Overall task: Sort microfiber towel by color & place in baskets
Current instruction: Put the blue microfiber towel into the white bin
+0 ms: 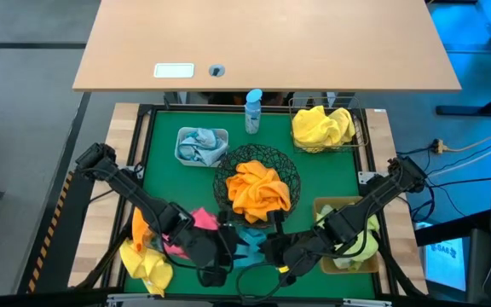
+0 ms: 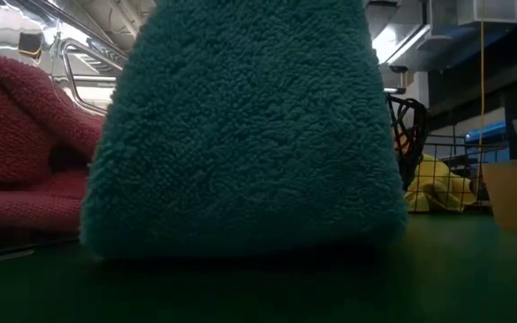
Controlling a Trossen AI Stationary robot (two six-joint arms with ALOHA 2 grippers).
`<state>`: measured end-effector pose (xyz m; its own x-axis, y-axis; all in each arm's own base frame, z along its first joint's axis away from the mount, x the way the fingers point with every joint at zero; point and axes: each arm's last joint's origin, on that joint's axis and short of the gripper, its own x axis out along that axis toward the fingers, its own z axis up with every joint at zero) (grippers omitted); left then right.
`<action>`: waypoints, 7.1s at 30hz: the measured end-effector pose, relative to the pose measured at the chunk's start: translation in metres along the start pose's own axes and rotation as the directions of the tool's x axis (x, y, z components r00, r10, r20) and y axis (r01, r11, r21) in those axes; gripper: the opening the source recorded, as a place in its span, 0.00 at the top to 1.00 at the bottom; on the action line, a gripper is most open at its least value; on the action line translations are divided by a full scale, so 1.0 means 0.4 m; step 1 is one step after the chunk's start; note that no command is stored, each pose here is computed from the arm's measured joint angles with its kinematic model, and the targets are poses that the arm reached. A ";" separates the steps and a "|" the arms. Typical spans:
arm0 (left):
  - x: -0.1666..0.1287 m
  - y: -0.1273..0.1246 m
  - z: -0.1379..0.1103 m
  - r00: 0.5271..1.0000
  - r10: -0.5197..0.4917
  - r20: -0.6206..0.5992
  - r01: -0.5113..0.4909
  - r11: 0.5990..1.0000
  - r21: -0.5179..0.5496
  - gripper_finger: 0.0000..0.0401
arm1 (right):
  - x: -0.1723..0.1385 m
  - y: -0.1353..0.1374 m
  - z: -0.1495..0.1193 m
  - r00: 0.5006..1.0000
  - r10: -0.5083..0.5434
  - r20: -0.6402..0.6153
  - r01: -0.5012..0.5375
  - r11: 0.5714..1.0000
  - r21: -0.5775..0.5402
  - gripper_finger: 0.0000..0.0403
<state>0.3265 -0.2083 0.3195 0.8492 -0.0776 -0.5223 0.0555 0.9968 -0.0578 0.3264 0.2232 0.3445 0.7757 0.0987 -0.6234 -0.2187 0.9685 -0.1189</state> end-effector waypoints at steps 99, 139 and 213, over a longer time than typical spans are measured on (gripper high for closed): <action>-0.460 0.510 0.196 0.758 0.547 0.355 -0.459 0.834 -0.307 0.99 | -0.386 -0.146 0.114 0.992 -0.117 -0.056 0.112 0.990 -0.085 0.56; -0.576 0.636 0.102 0.717 0.693 0.078 -0.635 0.695 -0.337 0.99 | -0.230 -0.289 -0.349 0.956 -0.289 0.055 0.268 0.931 0.249 0.56; -0.080 0.833 -0.304 0.669 0.449 -0.592 -0.688 0.676 -0.265 0.71 | -0.175 -0.293 -0.405 0.980 -0.192 0.059 0.171 0.952 0.253 0.56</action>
<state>0.2540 0.1240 0.2135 0.2826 0.3838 -0.8791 -0.6857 0.7217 0.0946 0.2019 0.0659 0.2768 0.8367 -0.0758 -0.5424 0.0744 0.9969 -0.0246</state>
